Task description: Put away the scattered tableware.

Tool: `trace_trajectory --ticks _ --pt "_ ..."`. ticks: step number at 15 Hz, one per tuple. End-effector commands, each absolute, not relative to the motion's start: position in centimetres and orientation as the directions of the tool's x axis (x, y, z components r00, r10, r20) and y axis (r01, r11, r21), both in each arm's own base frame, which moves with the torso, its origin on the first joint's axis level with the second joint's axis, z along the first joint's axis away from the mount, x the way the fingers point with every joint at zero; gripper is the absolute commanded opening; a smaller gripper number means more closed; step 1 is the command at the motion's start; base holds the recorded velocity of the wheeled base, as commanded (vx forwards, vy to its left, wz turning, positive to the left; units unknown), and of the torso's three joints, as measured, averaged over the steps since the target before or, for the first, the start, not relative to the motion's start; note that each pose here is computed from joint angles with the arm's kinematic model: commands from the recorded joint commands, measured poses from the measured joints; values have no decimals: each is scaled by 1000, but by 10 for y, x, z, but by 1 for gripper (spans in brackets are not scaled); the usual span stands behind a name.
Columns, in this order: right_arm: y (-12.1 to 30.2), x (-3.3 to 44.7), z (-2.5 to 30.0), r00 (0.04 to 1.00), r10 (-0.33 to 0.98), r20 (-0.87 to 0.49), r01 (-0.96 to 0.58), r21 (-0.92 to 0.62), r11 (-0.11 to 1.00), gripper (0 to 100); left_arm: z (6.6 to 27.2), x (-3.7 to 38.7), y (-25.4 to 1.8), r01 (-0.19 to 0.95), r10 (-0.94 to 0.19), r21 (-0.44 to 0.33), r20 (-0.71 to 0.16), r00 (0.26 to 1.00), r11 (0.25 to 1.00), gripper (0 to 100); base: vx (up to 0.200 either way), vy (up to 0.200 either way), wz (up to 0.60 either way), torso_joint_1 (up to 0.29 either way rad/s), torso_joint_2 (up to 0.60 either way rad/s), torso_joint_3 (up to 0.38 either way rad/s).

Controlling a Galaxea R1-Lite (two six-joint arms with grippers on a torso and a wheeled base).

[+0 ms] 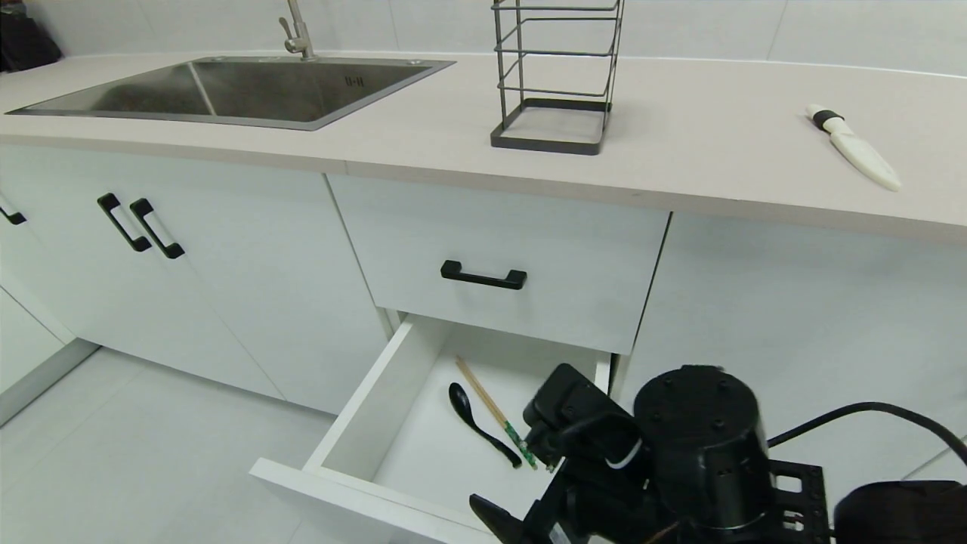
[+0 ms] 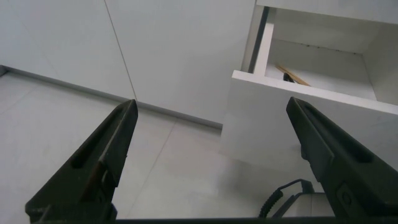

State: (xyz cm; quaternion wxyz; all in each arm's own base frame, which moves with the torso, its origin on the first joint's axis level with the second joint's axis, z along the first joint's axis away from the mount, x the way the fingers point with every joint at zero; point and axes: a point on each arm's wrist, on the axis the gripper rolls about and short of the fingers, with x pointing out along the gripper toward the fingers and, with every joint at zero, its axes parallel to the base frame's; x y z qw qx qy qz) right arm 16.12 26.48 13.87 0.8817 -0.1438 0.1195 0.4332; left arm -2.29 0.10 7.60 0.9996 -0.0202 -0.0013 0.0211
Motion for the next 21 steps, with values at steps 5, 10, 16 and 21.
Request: trace_trajectory --ticks 5,10,16,21 --pt "296 179 130 565 766 -308 -824 -149 547 100 76 -23 1 -43 43 -41 2 999 998 100 0 0 0 0 0 0" --pt "246 165 149 608 740 -287 -792 -148 592 100 76 -23 1 -43 43 -41 2 999 998 100 0 0 0 0 0 0" --pt "156 130 143 670 668 -324 -734 -150 663 100 76 -23 1 -43 43 -41 2 999 998 100 0 0 0 0 0 0" --pt "97 104 145 753 594 -282 -646 -146 750 100 76 -23 1 -41 41 -40 3 999 998 100 0 0 0 0 0 0"
